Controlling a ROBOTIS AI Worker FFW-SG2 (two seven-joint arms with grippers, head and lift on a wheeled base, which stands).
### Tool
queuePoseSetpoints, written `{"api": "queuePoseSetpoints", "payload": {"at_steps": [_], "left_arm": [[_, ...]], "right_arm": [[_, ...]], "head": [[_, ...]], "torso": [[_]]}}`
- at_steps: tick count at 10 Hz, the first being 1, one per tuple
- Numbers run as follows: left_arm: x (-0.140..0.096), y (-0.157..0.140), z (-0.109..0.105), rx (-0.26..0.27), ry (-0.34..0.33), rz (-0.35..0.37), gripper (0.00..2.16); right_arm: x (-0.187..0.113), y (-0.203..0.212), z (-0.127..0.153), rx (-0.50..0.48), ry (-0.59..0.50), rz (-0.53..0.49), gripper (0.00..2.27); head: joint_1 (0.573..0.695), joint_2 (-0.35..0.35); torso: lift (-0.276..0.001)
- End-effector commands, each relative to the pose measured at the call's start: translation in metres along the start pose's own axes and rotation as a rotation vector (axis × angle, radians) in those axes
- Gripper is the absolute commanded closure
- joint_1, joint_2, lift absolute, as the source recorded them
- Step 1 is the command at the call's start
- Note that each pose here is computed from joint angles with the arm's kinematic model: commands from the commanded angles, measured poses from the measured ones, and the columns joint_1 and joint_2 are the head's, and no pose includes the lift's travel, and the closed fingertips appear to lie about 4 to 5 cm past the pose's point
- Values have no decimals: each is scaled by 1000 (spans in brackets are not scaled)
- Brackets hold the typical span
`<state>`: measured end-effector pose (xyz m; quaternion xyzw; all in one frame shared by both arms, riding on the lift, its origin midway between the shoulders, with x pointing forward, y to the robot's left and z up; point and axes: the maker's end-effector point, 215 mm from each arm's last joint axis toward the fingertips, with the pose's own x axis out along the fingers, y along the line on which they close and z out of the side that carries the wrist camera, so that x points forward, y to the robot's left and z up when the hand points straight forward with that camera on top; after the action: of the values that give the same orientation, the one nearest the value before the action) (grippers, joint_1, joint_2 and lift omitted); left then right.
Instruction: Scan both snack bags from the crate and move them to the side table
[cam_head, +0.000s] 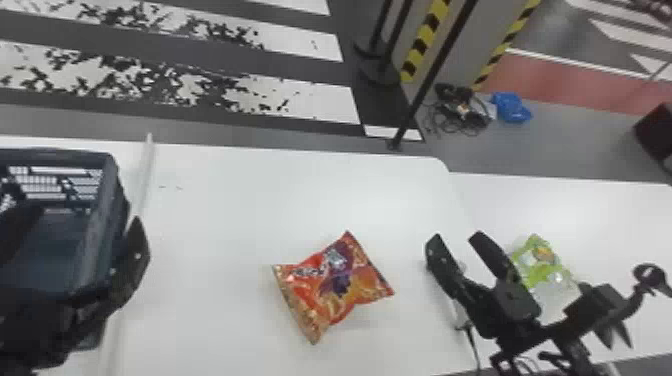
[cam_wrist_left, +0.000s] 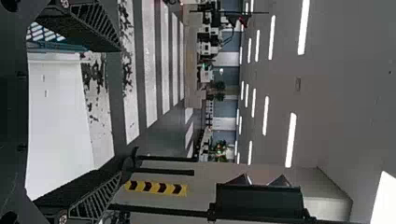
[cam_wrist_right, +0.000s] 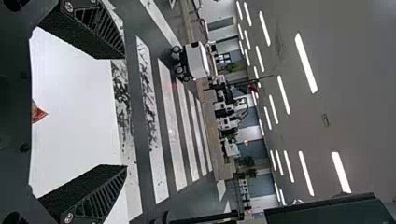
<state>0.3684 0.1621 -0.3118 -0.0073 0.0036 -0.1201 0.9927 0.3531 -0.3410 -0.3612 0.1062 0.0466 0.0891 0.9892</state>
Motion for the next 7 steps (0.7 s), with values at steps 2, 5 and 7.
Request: {"api": "queuePoseSetpoints", "payload": {"at_steps": [2,5,7], "left_arm": [[-20,39,0,-35,12,48,63],[-37,72,-14,-63,62,61,63],[-42,74,-10,-78,63,49,63]], "right_arm": [[-15,-8,-33,13,99,-15,90],[-29,-16,-66,-35,214,-33,90],[-33,9,-98,-90,308,27,90]], "head": [[695,-267],[695,-222],[695,-186]], "torso": [[-29],[-29],[-29]]}}
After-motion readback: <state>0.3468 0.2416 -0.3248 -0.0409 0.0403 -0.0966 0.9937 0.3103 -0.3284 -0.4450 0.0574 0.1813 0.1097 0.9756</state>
